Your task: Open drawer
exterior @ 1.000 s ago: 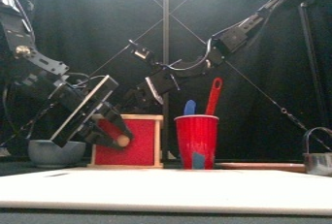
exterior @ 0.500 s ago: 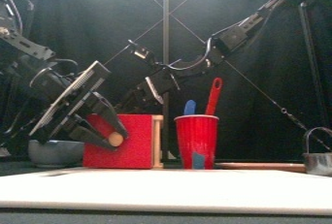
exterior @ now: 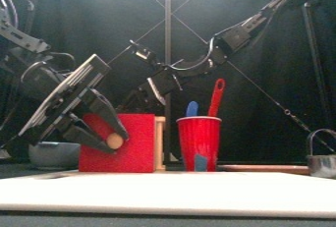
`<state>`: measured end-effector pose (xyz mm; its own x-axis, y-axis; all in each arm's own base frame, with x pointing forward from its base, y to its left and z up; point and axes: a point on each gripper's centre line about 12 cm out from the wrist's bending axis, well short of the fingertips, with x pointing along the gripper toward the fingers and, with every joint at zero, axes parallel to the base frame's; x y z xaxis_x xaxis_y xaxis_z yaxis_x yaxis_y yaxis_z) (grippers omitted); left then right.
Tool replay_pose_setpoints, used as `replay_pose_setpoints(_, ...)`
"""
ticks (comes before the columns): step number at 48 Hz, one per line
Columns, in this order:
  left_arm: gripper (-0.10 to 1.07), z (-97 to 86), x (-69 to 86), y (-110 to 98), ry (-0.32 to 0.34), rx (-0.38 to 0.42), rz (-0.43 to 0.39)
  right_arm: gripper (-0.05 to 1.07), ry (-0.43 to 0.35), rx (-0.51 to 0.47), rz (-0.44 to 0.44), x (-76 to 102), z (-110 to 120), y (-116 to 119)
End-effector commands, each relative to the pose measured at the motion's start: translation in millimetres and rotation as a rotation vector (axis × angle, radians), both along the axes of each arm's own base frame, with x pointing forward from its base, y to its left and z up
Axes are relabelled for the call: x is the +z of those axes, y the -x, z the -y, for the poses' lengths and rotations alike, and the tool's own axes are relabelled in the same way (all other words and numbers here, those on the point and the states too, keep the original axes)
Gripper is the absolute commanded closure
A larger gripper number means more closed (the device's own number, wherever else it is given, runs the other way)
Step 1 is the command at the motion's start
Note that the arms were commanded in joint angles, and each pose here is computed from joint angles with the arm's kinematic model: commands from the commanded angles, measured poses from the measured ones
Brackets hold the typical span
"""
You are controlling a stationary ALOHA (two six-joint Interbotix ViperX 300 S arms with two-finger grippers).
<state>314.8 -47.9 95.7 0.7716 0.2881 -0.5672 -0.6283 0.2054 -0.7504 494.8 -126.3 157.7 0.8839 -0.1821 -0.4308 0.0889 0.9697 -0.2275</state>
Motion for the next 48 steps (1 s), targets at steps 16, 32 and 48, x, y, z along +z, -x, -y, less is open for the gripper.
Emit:
replay_pose_setpoints(16,0.37,13.3,0.7,-7,0.010,-0.023,0.006,1.01,-0.002,-0.007,-0.035,-7.0,2,3)
replay_pose_setpoints(32,0.37,13.3,0.0,-6,0.011,-0.022,0.003,1.01,-0.001,-0.005,-0.035,-7.0,1,3)
replay_pose_setpoints(48,0.37,23.3,-0.4,-8,0.037,-0.056,-0.011,1.01,-0.001,-0.005,-0.035,-7.0,1,3)
